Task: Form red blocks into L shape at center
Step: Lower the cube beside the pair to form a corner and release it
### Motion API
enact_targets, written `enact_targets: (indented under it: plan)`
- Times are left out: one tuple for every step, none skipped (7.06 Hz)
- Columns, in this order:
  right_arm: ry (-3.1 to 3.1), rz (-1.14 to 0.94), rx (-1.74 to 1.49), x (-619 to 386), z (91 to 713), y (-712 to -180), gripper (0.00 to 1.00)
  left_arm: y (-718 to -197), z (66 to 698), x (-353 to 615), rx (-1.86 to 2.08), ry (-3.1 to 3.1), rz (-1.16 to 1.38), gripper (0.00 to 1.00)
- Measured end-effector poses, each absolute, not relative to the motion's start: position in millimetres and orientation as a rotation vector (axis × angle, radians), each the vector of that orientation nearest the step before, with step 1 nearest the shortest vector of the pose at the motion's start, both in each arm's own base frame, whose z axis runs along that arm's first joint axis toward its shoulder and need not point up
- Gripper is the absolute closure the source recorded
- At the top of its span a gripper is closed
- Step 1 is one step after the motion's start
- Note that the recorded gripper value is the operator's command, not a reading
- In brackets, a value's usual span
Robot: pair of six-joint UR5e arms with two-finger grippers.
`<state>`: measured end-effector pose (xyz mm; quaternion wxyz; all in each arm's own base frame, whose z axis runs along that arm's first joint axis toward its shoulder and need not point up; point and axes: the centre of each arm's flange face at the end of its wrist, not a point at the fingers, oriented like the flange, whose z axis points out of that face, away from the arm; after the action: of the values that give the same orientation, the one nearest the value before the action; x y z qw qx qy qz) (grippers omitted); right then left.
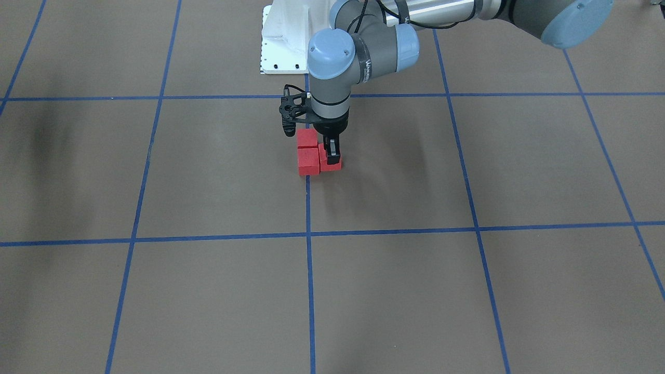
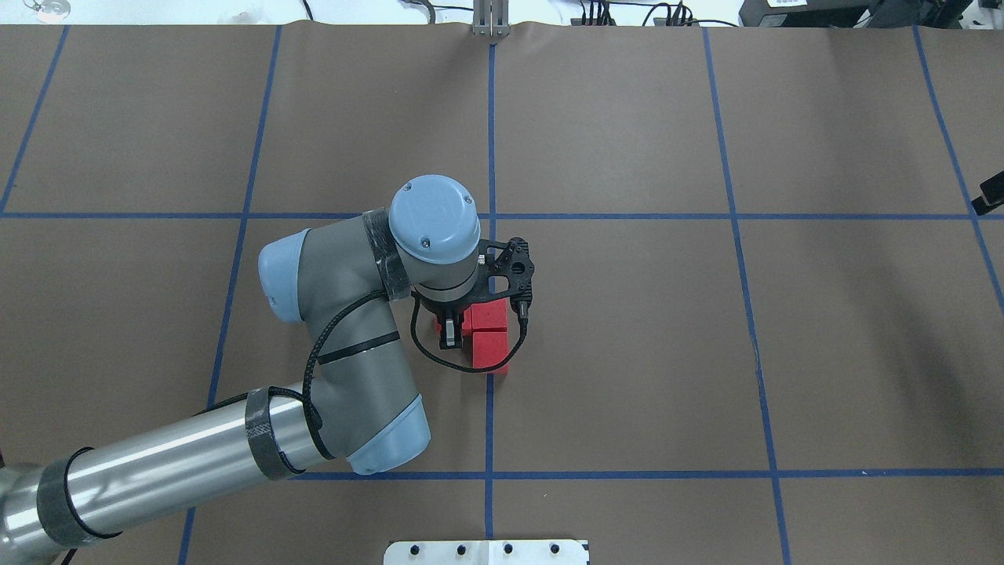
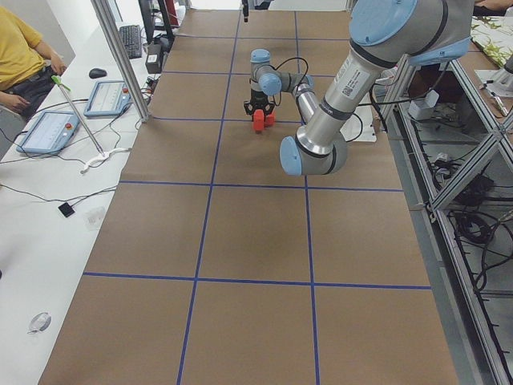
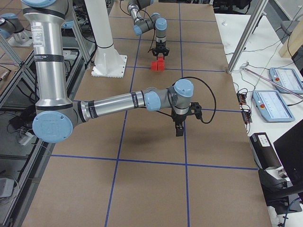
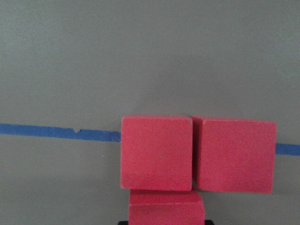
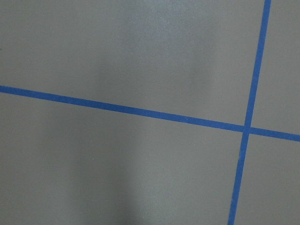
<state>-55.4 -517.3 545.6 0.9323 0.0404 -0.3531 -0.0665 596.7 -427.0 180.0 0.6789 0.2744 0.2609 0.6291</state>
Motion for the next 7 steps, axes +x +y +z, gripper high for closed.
enact_targets:
  plan:
    - [-0.723, -0.136, 0.082, -55.4, 545.7, -517.4, 0.01, -428.1, 178.7, 598.4, 0.616, 0.584, 1.412, 0.63]
    - [-0.722, -0.136, 0.082, -55.4, 545.9, -517.4, 0.00, -428.6, 178.5, 599.3, 0.615, 0.582, 1.412, 0.61]
    - [-0.722, -0.137, 0.082, -55.4, 546.0, -517.4, 0.00, -428.9, 179.0, 599.5, 0.615, 0.581, 1.413, 0.60]
    - [-0.723, -0.137, 0.083, -55.5, 545.8, -517.6, 0.01, -428.9, 179.5, 599.6, 0.614, 0.580, 1.413, 0.61]
    - [-0.723, -0.137, 0.083, -55.5, 545.4, -517.8, 0.00, -429.0, 180.6, 599.6, 0.613, 0.579, 1.413, 0.61]
    - [-0.723, -0.137, 0.084, -55.6, 545.1, -517.9, 0.00, -428.6, 180.9, 599.6, 0.612, 0.578, 1.414, 0.61]
    - [-0.723, -0.138, 0.084, -55.6, 544.9, -517.9, 0.01, -427.9, 181.0, 600.0, 0.612, 0.579, 1.416, 0.59]
